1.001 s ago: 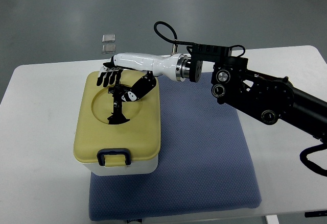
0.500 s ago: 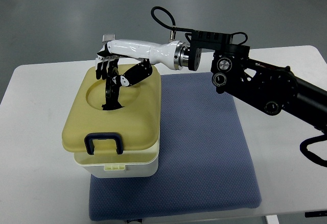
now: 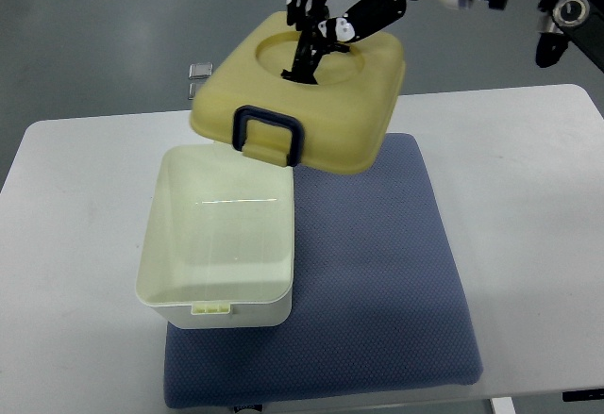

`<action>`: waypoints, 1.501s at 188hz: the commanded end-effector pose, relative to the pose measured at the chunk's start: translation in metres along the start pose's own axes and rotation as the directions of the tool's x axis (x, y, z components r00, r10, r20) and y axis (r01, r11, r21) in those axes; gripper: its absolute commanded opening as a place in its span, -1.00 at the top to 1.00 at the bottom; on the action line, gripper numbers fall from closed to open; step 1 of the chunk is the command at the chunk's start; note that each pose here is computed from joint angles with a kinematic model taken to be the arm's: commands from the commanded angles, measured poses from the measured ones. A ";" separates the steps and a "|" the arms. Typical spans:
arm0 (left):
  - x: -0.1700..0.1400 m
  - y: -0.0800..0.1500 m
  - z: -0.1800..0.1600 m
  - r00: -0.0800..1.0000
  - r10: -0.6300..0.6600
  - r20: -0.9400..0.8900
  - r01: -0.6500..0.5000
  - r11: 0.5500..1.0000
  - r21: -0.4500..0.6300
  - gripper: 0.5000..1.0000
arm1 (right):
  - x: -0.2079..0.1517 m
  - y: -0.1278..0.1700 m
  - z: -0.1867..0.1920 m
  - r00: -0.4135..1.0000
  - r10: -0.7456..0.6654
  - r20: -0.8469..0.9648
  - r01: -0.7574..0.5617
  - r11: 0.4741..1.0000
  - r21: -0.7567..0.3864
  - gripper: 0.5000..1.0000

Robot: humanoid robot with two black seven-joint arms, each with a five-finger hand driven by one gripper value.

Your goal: Open white storage box with right hand

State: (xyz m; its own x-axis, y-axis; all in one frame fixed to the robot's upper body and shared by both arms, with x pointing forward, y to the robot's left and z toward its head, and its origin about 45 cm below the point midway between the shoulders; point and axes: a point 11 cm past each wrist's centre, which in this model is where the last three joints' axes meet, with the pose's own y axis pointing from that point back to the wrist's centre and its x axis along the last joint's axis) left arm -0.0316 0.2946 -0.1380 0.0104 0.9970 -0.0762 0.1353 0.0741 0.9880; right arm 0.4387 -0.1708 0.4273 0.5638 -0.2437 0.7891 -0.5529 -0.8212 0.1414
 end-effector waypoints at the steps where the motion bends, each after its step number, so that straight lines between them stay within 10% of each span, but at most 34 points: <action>1: 0.000 0.000 0.000 1.000 0.000 0.001 0.000 1.000 0.000 -1.00 | -0.004 0.029 0.034 1.000 0.004 0.017 -0.002 0.997 -0.080 1.00; 70: 0.001 0.000 0.000 1.000 0.003 -0.001 -0.003 1.000 0.001 -1.00 | -0.100 0.072 0.123 0.978 -0.106 0.181 0.150 0.956 -0.251 1.00; 170: 0.003 0.000 0.000 1.000 0.010 -0.002 -0.010 1.000 0.000 -1.00 | -0.205 0.014 0.115 0.911 -0.290 0.294 0.344 0.927 -0.151 1.00; 174: 0.003 0.000 0.000 1.000 0.009 -0.002 -0.009 1.000 0.000 -1.00 | -0.206 0.013 0.116 0.911 -0.289 0.296 0.343 0.927 -0.152 0.48; 175: 0.003 0.000 0.000 1.000 0.010 -0.002 -0.010 1.000 0.000 -1.00 | -0.208 0.013 0.116 0.909 -0.291 0.298 0.346 0.926 -0.150 0.00; 179: 0.003 0.000 0.000 1.000 0.010 -0.002 -0.010 1.000 0.002 -1.00 | -0.208 0.012 0.116 0.908 -0.292 0.300 0.347 0.926 -0.150 -0.78; 181: 0.003 0.000 0.000 1.000 0.010 -0.002 -0.010 1.000 0.000 -1.00 | -0.209 0.012 0.116 0.907 -0.292 0.303 0.347 0.926 -0.148 -0.85; 282: 0.002 0.000 0.000 1.000 0.006 0.002 -0.006 1.000 0.003 -1.00 | -0.152 0.049 0.146 0.924 -0.164 0.347 0.259 0.933 -0.249 -0.83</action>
State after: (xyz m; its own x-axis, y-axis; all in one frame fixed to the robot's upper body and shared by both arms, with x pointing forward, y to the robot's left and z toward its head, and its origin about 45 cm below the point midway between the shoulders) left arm -0.0319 0.2966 -0.1380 0.0124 0.9975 -0.0697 0.1367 0.0674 0.9883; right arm 0.4075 -0.2307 0.2200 0.8317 -0.1994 0.5182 -0.4838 -0.7182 0.5001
